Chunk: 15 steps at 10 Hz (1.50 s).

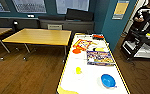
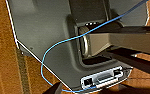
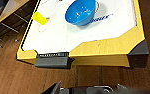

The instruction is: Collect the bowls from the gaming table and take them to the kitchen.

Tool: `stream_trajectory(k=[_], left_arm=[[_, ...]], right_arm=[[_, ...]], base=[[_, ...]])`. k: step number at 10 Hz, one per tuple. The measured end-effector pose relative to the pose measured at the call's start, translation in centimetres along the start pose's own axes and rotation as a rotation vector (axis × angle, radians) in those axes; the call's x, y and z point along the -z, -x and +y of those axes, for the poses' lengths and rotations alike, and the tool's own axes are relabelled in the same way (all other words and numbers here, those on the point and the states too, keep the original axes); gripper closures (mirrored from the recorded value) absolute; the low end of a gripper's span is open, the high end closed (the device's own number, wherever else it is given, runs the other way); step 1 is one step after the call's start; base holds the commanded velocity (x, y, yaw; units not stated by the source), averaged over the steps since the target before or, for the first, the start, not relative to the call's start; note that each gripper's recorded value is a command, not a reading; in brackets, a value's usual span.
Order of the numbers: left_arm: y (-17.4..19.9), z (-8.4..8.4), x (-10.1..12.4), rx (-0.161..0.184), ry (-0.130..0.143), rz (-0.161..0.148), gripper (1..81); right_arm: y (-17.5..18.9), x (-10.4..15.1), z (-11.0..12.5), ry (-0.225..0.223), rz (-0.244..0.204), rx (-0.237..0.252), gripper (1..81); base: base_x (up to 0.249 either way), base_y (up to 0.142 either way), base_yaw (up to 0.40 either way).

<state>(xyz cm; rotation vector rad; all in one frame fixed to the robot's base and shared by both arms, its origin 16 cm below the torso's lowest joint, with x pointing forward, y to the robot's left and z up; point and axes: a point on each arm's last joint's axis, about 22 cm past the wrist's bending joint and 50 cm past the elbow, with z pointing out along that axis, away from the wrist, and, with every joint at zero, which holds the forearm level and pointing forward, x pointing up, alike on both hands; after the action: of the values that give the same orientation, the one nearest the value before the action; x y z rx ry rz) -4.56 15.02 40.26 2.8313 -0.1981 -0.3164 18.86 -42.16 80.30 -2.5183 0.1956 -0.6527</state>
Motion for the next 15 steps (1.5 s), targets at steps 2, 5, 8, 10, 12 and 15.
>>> stream_trajectory(k=[2,5,8,10,12,15], left_arm=[[0.0,0.0,0.0,0.000,0.000,0.000,1.0],[0.0,0.0,0.0,0.001,0.000,0.000,1.0],[0.0,0.1,0.0,0.001,0.001,0.000,1.0],[0.0,0.1,0.0,0.001,0.002,0.000,1.0],[-0.2,0.3,0.0,0.001,0.004,0.000,1.0],[-0.3,0.3,0.0,0.001,0.004,0.001,1.0]], right_arm=[[-4.6,-1.0,-0.5,-0.007,0.016,0.037,1.0],[-7.9,-1.4,2.7,0.065,-0.004,0.033,1.0],[-10.5,-2.6,8.3,0.165,-0.008,-0.011,1.0],[-13.1,-5.0,7.9,0.148,-0.002,-0.017,1.0],[-16.7,-6.2,6.9,0.135,0.008,0.005,1.0],[-18.7,-8.7,6.1,0.124,-0.031,0.024,1.0]], base=[[0.000,0.000,0.000],[0.000,0.000,0.000],[0.000,0.000,0.000],[0.000,0.000,0.000],[0.000,0.000,0.000],[0.000,0.000,0.000]])
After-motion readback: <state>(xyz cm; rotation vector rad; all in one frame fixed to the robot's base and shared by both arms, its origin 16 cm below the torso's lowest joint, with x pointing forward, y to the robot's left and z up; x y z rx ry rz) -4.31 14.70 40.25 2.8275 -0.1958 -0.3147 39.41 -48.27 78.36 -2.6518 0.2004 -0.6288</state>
